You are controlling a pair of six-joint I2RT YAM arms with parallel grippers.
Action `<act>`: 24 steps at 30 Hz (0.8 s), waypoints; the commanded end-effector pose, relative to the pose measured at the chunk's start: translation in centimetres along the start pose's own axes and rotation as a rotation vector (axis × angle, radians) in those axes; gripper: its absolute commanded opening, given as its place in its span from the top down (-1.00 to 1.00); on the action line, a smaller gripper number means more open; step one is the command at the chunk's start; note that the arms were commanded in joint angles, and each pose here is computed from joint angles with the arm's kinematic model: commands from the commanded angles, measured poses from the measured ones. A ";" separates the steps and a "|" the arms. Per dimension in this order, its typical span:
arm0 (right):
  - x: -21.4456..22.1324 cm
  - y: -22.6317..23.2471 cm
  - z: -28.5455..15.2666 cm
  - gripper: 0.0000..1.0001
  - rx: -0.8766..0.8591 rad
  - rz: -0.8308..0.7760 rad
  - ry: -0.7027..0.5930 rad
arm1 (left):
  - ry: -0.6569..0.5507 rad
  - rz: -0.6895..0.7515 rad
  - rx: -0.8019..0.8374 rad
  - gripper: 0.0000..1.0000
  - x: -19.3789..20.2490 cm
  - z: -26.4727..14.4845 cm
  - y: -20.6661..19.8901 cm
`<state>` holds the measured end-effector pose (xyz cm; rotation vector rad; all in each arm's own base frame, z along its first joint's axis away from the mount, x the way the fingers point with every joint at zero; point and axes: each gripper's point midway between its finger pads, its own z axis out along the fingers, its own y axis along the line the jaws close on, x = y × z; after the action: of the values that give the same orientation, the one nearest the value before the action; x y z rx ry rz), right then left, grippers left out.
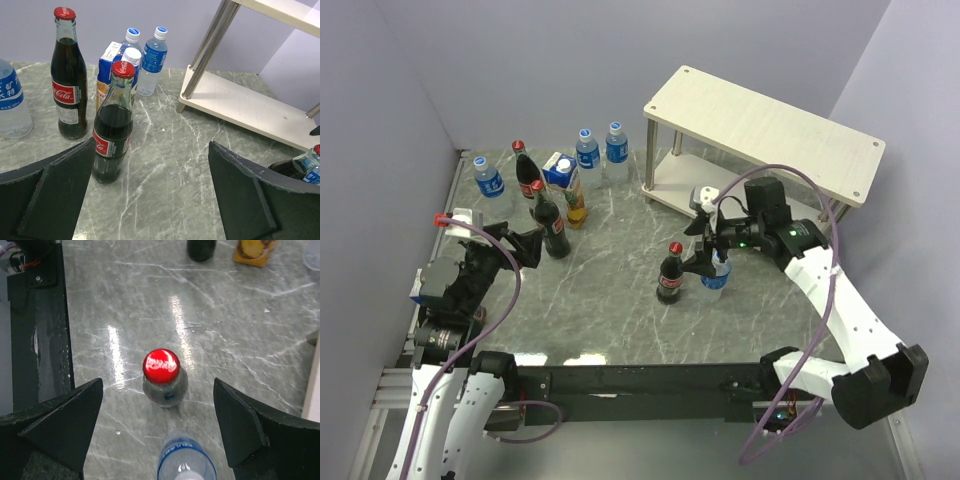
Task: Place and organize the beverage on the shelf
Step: Pick up the drink from the center of the board.
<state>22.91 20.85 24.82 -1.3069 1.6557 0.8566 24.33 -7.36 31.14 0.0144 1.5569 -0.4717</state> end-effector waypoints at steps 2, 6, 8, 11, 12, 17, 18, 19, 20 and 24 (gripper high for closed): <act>-2.1 -0.5 0.9 -0.91 0.003 -0.062 -0.022 | -0.040 0.023 0.018 -0.99 -1.6 -0.1 -0.6; -1.9 -0.2 2.1 -0.86 -0.018 -0.058 -0.014 | -0.039 0.024 0.023 -0.99 -1.6 -0.1 -0.6; -1.8 -0.2 2.7 -0.83 -0.022 -0.055 -0.006 | -0.035 0.024 0.022 -0.99 -1.4 0.0 -0.6; -1.9 -0.6 3.3 -0.76 -0.023 -0.049 0.000 | -0.036 0.025 0.022 -0.99 -1.5 0.0 -0.6; -1.9 -0.7 3.5 -0.71 -0.028 -0.044 0.003 | -0.035 0.024 0.020 -0.99 -1.5 0.0 -0.6; -1.6 -1.0 4.4 -0.52 -0.045 -0.019 0.020 | -0.041 0.027 0.022 -0.99 -1.7 -0.1 -0.6; -1.6 -0.9 4.6 -0.50 -0.048 -0.019 0.023 | -0.041 0.027 0.022 -0.99 -1.7 -0.1 -0.7; -1.4 -0.9 4.7 -0.48 -0.049 -0.015 0.025 | -0.041 0.027 0.022 -0.99 -1.7 -0.1 -0.7; -1.4 -0.8 4.7 -0.46 -0.051 -0.016 0.023 | -0.043 0.027 0.022 -0.99 -1.7 -0.2 -0.7; -1.1 -0.8 4.7 -0.42 -0.033 -0.012 0.017 | -0.045 0.026 0.025 -0.99 -1.7 -0.2 -0.7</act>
<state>24.29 24.78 22.02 -1.3660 1.7246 0.9002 24.34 -7.35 31.12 0.0167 1.5575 -0.4699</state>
